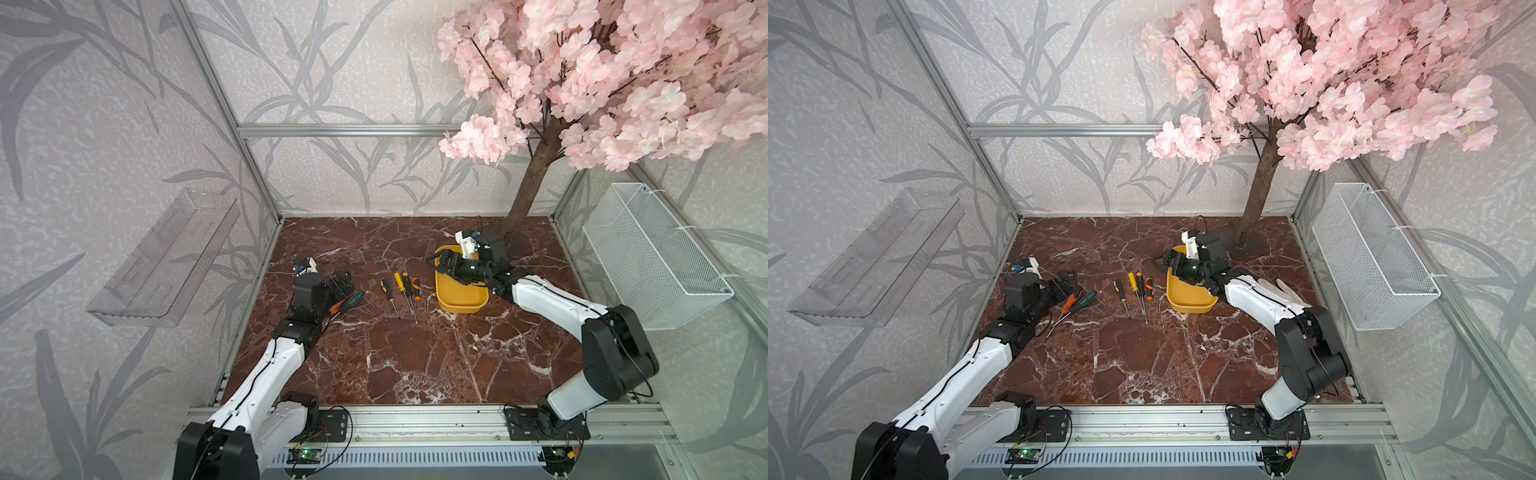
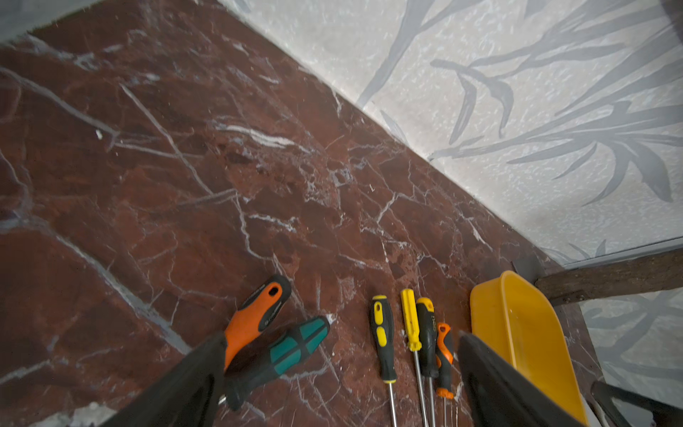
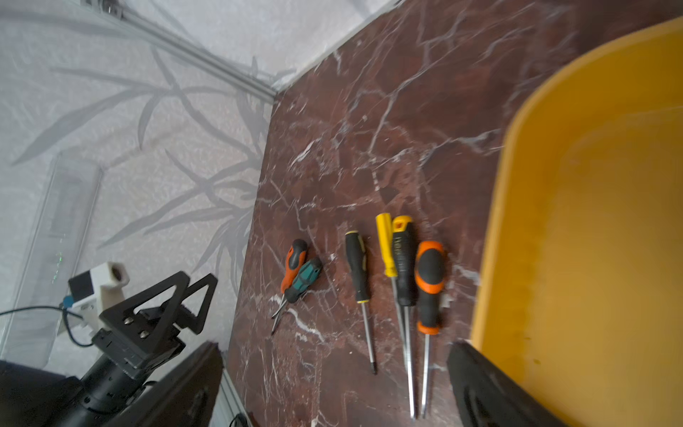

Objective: Put the screwdriver on the desktop into the storage box
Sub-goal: Pick up the screwdriver from the center of the board.

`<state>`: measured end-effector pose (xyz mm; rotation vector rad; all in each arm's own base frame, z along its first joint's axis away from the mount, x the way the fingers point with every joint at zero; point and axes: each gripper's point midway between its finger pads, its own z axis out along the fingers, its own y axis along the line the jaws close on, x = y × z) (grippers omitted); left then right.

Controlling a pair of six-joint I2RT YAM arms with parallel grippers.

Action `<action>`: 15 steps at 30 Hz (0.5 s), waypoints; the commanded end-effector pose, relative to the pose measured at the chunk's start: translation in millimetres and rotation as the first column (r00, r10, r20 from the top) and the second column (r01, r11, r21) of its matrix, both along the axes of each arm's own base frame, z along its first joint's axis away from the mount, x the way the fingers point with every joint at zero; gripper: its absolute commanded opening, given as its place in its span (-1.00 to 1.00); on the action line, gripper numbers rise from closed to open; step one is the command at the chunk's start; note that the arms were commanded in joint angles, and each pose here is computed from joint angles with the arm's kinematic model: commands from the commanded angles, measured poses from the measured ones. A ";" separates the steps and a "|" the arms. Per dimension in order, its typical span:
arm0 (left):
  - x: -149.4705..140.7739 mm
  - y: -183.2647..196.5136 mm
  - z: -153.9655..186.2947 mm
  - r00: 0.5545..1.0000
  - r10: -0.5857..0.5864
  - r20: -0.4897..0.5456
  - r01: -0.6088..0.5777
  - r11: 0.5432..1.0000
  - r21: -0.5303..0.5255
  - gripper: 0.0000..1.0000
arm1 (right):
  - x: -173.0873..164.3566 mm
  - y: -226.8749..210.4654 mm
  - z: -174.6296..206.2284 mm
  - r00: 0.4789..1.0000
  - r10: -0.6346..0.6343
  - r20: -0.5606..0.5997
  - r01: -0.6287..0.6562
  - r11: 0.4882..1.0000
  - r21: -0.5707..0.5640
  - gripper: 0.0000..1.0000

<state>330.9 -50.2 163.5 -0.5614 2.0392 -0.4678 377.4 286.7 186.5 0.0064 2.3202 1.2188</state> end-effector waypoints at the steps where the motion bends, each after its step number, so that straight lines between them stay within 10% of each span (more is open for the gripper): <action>1: -14.6 -6.3 -17.1 0.998 -0.020 -0.056 0.018 0.999 -0.035 0.97 | -5.5 18.6 -8.1 0.995 0.092 -0.031 -0.095 0.991 -0.092 0.94; 4: -17.2 -7.0 -18.5 0.998 -0.021 -0.053 0.019 0.999 -0.043 0.97 | -0.5 26.2 -28.9 0.992 0.110 -0.056 -0.122 0.946 -0.301 0.45; 15: -15.3 -12.0 -26.2 0.996 -0.036 -0.081 0.032 0.998 -0.047 0.97 | 12.1 16.0 -100.7 0.976 0.033 -0.215 -0.182 0.665 -0.725 0.26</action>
